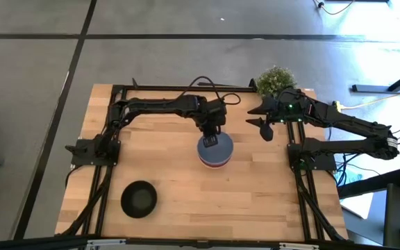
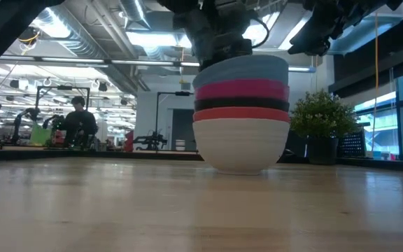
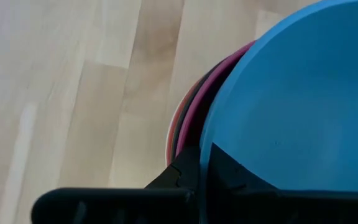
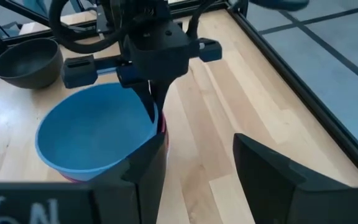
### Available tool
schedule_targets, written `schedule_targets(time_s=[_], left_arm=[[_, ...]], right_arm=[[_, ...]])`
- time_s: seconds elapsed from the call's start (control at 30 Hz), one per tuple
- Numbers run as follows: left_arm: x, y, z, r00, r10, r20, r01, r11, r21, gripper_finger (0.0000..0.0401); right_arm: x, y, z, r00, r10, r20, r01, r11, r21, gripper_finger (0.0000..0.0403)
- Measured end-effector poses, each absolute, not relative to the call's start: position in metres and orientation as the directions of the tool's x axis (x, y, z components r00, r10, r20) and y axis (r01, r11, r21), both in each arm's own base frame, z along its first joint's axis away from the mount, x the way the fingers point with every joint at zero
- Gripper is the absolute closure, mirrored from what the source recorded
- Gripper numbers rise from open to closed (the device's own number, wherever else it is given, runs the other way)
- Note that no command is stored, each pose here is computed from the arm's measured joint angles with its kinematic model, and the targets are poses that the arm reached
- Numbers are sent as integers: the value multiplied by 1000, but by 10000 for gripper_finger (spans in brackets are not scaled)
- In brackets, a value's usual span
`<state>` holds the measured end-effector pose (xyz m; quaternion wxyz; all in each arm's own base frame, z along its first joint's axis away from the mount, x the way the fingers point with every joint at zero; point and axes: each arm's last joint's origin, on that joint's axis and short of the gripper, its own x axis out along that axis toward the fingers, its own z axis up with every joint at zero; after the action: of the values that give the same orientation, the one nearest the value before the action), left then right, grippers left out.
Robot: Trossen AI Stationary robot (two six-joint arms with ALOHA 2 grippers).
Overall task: Nest bowls inside each other
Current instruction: Stack the blue bowl on top of the red bowl
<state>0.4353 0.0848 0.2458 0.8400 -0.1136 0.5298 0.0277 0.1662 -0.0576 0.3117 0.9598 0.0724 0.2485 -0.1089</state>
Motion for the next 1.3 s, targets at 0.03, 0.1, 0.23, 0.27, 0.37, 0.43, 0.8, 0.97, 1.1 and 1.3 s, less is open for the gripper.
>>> schedule_targets(time_s=[0.03,0.1,0.23,0.27,0.37,0.43,0.8,0.97,1.1,1.3], left_arm=[[436,85,246,441,-67,-895,-168,973,-156,395],[436,85,248,450,-46,-892,-172,975,-137,383],[434,85,254,464,-29,-885,-173,977,-123,356],[432,85,256,462,-25,-886,-175,977,-119,350],[432,85,263,483,-15,-876,-161,981,-106,336],[430,84,263,475,-17,-880,-161,981,-106,329],[430,80,263,473,-79,-877,-136,977,-162,310],[430,80,263,473,-78,-878,-118,982,-150,309],[430,78,264,469,-70,-880,-90,988,-127,309],[430,77,264,474,-51,-879,-99,989,-111,310]], right_arm=[[166,-57,312,854,-169,-493,242,966,87,217],[166,-57,312,853,-168,-494,240,967,86,217],[166,-57,311,853,-167,-494,239,967,85,217],[166,-57,311,853,-167,-494,239,967,85,217],[166,-57,311,853,-167,-495,237,968,83,217],[166,-57,312,854,-167,-494,237,968,82,217],[166,-57,311,854,-165,-494,236,968,85,217],[166,-57,311,854,-165,-494,236,968,85,217],[166,-57,311,854,-165,-494,236,968,86,217],[166,-57,311,854,-165,-494,236,968,85,217]])
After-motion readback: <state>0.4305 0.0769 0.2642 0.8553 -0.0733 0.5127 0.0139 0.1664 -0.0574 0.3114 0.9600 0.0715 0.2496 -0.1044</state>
